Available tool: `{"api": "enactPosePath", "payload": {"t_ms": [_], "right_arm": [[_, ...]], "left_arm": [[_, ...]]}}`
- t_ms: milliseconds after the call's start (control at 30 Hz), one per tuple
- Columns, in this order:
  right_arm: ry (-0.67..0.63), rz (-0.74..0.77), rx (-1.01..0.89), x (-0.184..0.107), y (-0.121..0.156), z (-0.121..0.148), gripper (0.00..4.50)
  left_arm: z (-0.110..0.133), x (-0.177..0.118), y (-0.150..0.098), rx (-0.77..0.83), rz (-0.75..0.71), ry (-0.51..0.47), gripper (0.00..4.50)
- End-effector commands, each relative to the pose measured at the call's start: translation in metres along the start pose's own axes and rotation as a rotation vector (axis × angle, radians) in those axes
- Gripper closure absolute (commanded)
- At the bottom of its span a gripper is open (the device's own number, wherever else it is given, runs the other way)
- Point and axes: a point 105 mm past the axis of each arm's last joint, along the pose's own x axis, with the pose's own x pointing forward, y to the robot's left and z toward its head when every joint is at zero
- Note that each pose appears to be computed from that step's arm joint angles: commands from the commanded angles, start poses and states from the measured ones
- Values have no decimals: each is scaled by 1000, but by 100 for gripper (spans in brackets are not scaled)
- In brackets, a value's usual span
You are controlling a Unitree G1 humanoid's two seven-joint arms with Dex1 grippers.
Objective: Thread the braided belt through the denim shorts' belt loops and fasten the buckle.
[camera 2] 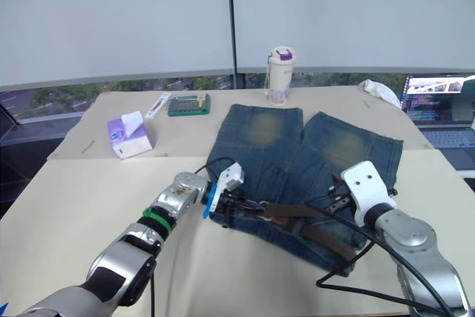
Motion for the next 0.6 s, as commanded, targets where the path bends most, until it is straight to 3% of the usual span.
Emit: {"api": "enactPosePath", "payload": {"t_ms": [33, 167, 267, 467, 600], "right_arm": [[-33, -34, -20, -5, -4, 10, 450], [-31, -31, -20, -5, -4, 9, 450], [-30, -27, -20, -3, -3, 9, 450], [-32, -19, -22, -2, -2, 10, 450], [-32, -20, -24, -2, -3, 10, 450]], "left_arm": [[24, -14, 2, 0, 19, -179, 450], [56, -31, 8, -29, 55, -329, 450], [60, -31, 13, -27, 111, -349, 450], [18, -14, 12, 39, 149, -132, 450], [3, -6, 12, 65, 162, -57, 450]]}}
